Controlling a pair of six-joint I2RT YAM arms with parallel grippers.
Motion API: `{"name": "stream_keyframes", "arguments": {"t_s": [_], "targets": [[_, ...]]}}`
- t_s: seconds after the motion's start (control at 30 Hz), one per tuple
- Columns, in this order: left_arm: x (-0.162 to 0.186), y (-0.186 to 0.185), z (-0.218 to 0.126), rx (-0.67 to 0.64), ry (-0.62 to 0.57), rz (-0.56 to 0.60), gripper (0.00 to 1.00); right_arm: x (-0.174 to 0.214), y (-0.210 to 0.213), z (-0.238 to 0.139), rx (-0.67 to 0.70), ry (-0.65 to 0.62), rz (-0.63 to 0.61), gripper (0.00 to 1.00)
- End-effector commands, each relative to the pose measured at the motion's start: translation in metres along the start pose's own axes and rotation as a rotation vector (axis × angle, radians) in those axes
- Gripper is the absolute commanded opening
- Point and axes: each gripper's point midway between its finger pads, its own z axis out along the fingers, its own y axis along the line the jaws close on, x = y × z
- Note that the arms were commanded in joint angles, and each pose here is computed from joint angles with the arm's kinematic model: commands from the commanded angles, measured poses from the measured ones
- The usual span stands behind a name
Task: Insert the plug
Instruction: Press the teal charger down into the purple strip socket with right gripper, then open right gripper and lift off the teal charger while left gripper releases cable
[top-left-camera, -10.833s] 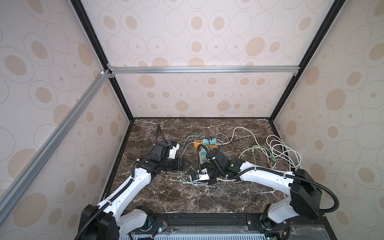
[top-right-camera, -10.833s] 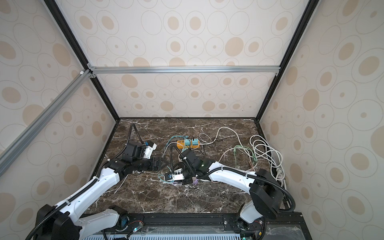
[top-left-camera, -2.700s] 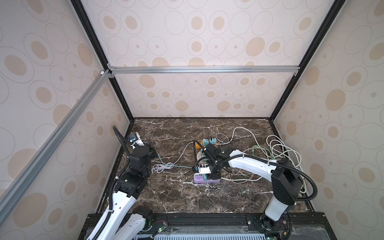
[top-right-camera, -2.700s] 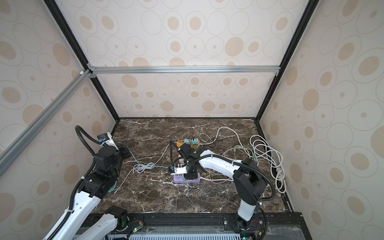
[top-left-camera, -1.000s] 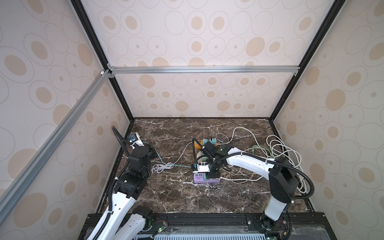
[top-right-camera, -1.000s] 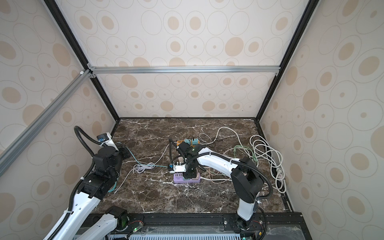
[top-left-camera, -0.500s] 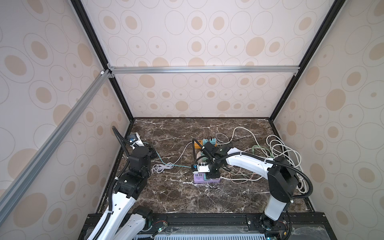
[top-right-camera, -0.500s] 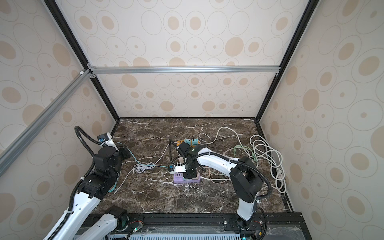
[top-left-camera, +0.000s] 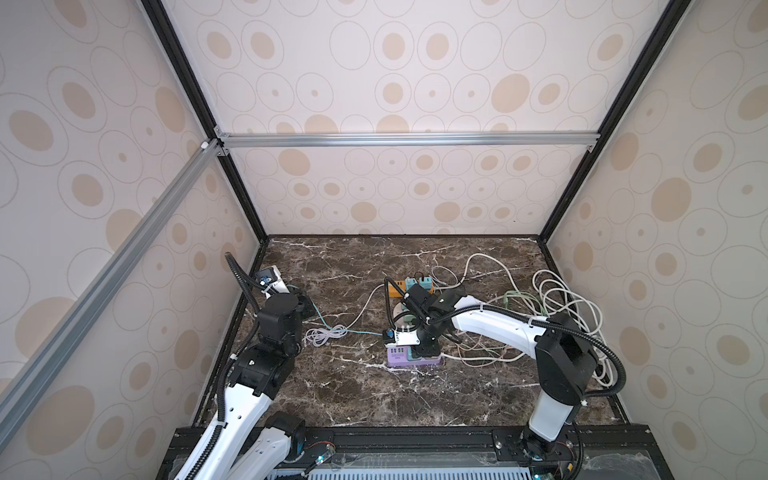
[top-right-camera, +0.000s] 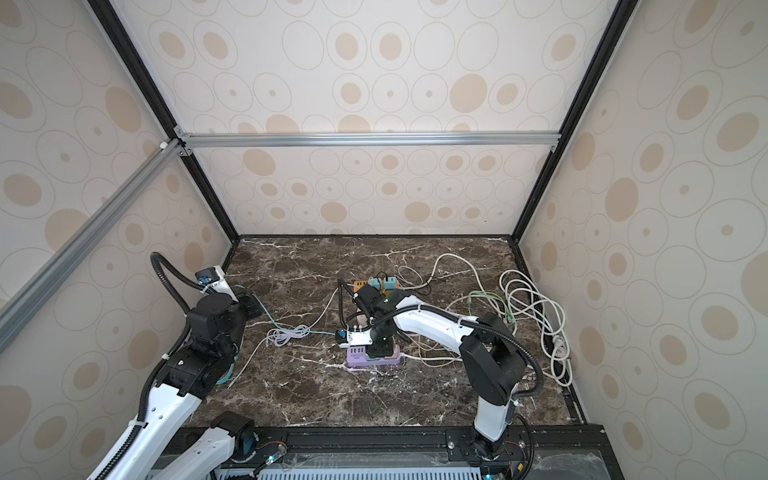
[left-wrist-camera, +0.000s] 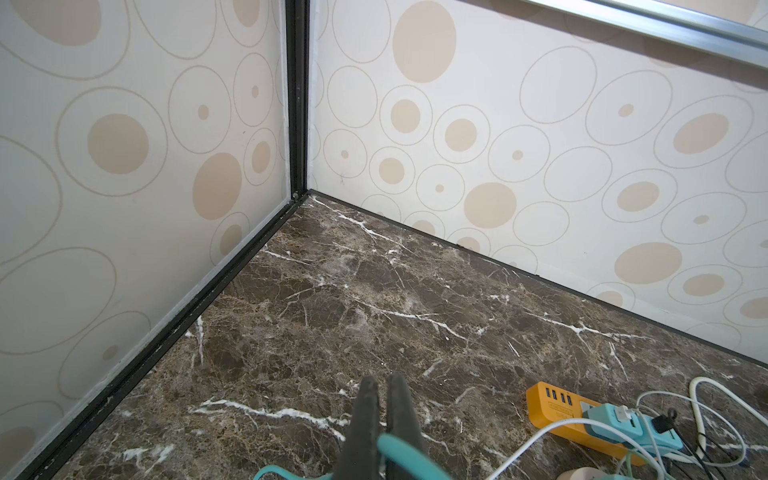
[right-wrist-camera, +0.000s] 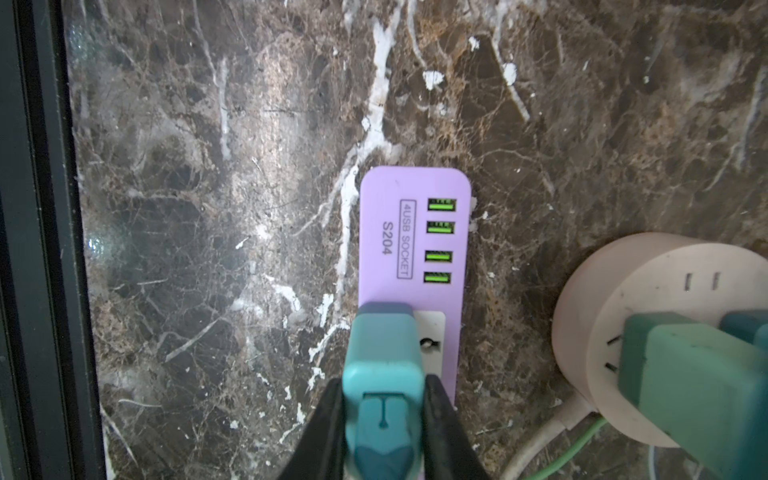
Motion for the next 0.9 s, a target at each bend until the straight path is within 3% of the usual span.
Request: {"name": "stream_keyframes", "arguments": {"t_s": [0.0, 0.1, 0.37, 0.4, 0.43, 0.63, 0.87], "targets": [[-0.005, 0.000, 0.000, -0.002, -0.014, 0.008, 0.00, 0.036, 0.023, 0.023, -0.092, 0.150, 0.004, 0.14], [-0.004, -0.001, 0.001, 0.001, -0.010, 0.012, 0.00, 0.018, 0.020, 0.007, -0.063, 0.064, 0.002, 0.29], [-0.005, 0.000, 0.002, -0.011, -0.004, 0.027, 0.00, -0.008, 0.011, -0.029, 0.012, -0.064, -0.011, 0.52], [-0.003, 0.005, 0.003, -0.043, 0.008, 0.038, 0.00, -0.013, 0.011, -0.036, 0.017, -0.099, -0.012, 0.68], [-0.001, 0.012, 0.003, -0.088, 0.026, 0.053, 0.00, -0.017, 0.010, -0.043, 0.030, -0.130, -0.013, 1.00], [-0.008, 0.047, -0.018, -0.285, 0.109, 0.157, 0.00, -0.026, -0.010, -0.082, 0.216, -0.275, 0.007, 0.99], [-0.015, 0.086, -0.053, -0.482, 0.191, 0.219, 0.00, -0.020, -0.056, -0.138, 0.529, -0.463, 0.166, 0.98]]}}
